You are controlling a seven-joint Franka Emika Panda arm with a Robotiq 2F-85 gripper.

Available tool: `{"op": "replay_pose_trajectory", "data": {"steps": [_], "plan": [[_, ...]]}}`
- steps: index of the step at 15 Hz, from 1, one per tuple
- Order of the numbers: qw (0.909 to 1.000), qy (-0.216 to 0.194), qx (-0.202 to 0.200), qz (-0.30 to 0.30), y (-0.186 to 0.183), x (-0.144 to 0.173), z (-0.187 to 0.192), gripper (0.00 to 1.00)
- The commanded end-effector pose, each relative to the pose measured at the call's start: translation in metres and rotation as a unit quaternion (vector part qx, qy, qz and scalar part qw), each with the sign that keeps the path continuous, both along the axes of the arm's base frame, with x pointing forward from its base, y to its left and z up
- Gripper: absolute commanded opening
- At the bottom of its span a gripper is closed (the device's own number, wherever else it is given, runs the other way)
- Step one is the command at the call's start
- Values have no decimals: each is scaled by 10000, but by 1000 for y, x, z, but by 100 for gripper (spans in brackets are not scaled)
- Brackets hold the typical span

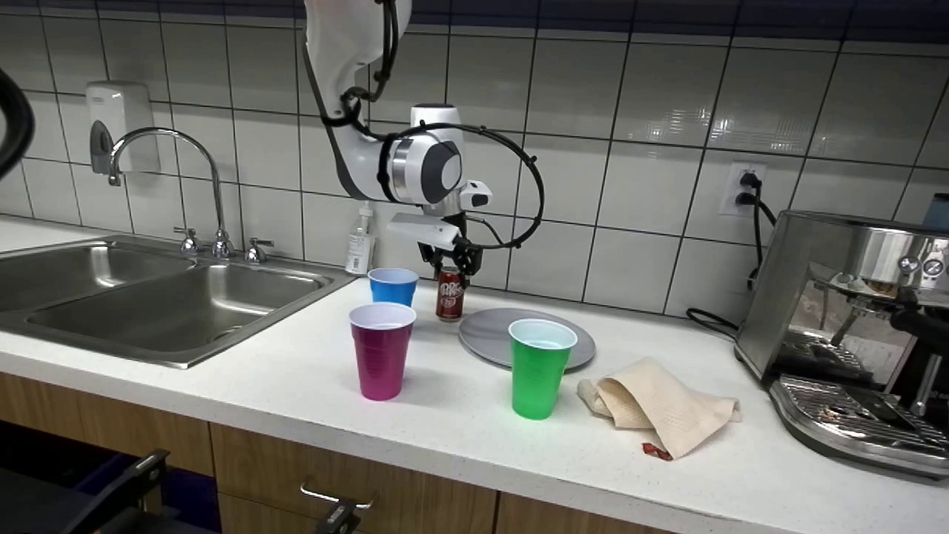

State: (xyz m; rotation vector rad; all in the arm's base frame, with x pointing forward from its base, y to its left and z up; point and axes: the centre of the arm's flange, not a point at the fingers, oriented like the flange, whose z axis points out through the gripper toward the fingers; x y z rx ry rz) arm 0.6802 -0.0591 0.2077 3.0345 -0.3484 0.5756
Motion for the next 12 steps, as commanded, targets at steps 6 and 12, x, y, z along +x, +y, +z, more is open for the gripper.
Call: {"op": "replay_pose_trajectory", "data": {"steps": [6, 12], "plan": [[9997, -97, -72, 199, -1, -15, 16, 99], [9992, 135, -46, 373, -28, -29, 32, 100]]}}
